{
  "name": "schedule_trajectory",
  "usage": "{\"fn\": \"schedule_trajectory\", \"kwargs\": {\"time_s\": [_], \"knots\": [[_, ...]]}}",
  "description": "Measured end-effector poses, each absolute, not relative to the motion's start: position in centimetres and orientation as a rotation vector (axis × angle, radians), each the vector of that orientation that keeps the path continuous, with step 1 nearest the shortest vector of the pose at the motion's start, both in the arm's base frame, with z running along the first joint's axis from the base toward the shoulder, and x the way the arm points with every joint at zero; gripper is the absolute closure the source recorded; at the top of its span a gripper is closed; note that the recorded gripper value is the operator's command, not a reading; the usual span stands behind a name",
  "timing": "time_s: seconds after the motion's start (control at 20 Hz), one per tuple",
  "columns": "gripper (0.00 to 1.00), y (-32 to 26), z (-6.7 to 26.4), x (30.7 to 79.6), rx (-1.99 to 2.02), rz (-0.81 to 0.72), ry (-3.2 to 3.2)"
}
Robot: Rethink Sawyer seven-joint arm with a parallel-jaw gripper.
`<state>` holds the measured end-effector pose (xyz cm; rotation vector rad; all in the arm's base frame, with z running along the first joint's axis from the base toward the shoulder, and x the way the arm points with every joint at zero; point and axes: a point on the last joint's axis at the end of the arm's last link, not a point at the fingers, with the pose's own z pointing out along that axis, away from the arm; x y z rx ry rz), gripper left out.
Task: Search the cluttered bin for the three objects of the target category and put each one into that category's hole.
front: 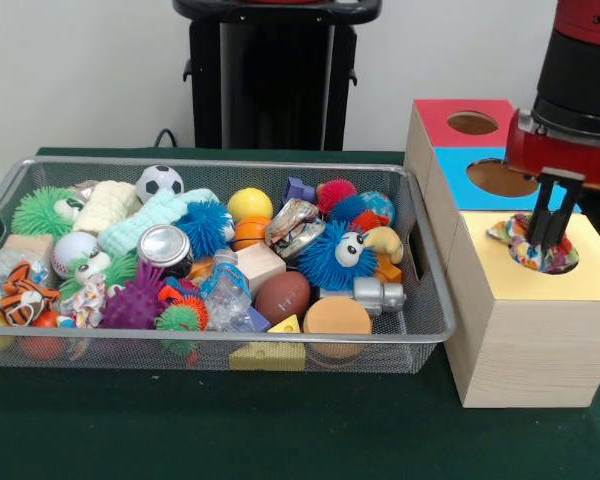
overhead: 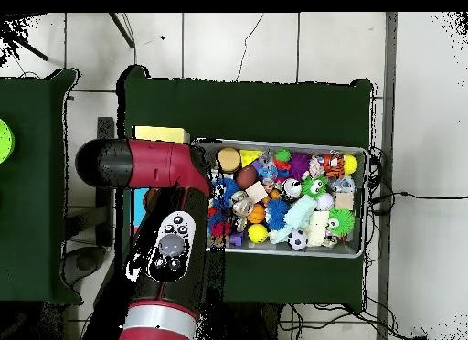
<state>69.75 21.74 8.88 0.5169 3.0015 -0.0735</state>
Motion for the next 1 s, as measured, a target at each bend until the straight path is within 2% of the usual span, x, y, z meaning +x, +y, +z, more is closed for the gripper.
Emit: {"fn": "schedule_trajectory", "kwargs": {"time_s": [0.25,0.8,1.0], "knots": [[1.00,21.7,7.6,70.1,0.506,-0.077,2.973],[1.00,21.4,1.9,70.2,0.473,-0.104,2.934],[1.00,21.4,1.9,70.6,0.470,-0.101,2.925]]}}
